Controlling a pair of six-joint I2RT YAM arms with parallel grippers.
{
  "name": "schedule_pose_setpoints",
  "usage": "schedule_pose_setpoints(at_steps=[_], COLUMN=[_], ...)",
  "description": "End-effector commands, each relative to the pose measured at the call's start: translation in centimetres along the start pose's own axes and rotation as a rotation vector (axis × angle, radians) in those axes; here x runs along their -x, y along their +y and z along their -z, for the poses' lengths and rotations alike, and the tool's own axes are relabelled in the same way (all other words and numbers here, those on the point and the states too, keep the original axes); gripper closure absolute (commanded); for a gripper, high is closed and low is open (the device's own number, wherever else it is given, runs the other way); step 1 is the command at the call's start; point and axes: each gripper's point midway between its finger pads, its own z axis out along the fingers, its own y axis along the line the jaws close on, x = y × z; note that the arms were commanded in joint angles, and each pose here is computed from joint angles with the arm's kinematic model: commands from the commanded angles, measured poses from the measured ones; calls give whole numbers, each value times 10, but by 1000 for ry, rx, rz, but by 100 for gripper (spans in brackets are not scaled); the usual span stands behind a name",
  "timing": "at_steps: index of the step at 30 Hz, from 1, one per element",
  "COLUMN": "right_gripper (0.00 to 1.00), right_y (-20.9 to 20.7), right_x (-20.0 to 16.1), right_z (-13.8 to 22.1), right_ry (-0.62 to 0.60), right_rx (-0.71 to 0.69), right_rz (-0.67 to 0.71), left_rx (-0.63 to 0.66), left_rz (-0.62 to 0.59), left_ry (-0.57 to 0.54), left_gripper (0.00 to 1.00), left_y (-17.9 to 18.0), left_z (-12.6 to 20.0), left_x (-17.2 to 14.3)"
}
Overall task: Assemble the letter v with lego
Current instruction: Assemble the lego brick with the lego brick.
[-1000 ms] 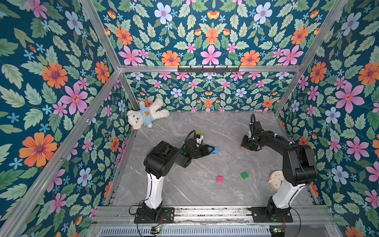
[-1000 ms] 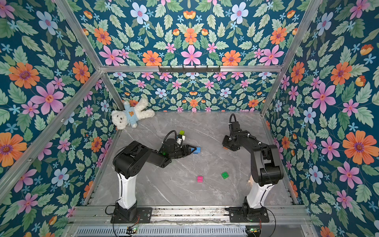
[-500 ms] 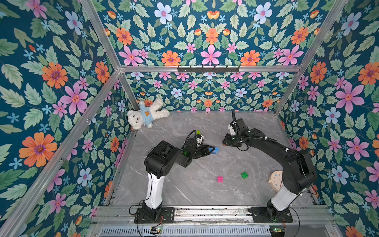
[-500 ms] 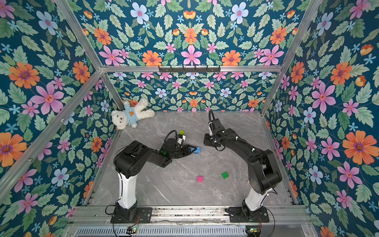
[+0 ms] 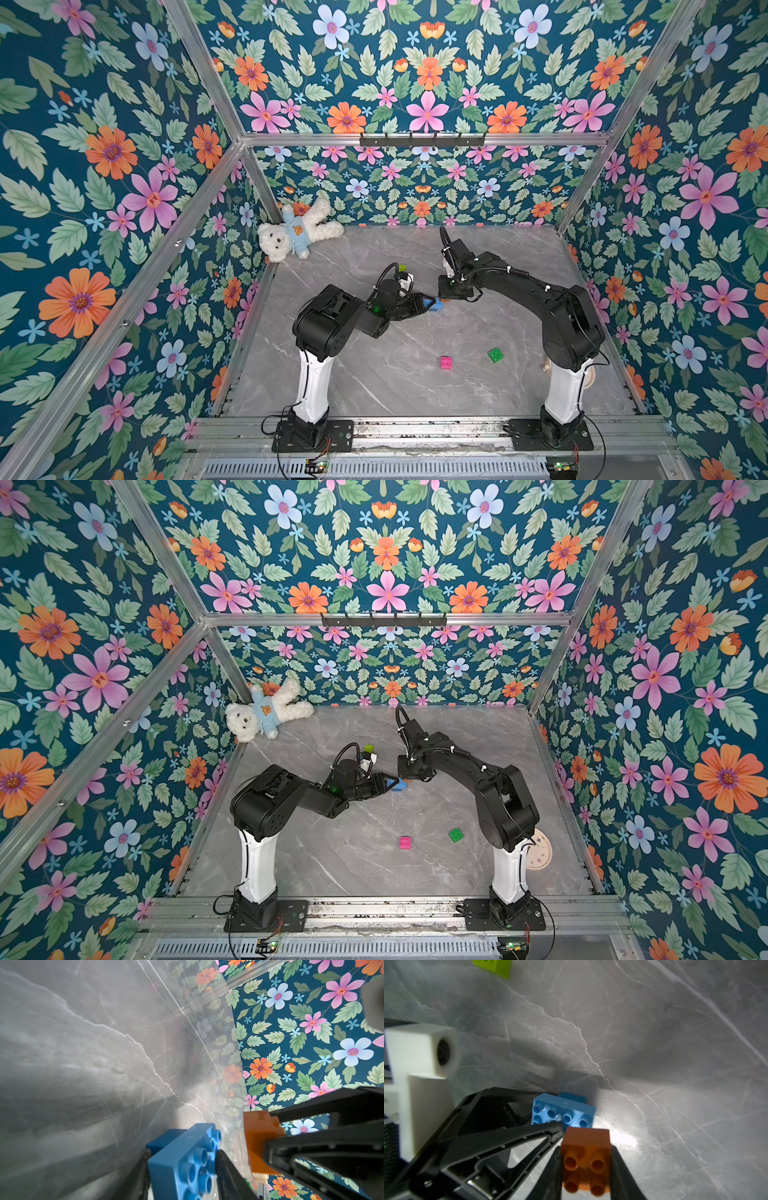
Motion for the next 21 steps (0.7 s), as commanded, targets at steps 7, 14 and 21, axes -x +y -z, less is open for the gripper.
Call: schedule_pose_setpoints(at_steps=[7, 14, 21], right_gripper=[100, 100, 100], right_y=[-3, -7, -8], right_x=[-12, -11, -10], right_z=[-9, -15, -18], right_ry=[52, 48, 47], right_rx=[-50, -83, -90], right_rz=[-47, -70, -78], left_rx=[165, 165, 165], left_rz=[65, 68, 69], left_ry=[69, 72, 74], left_gripper=[50, 50, 50], left_y=[44, 45, 46], left_z=[2, 1, 1], left_x=[-25, -26, -27])
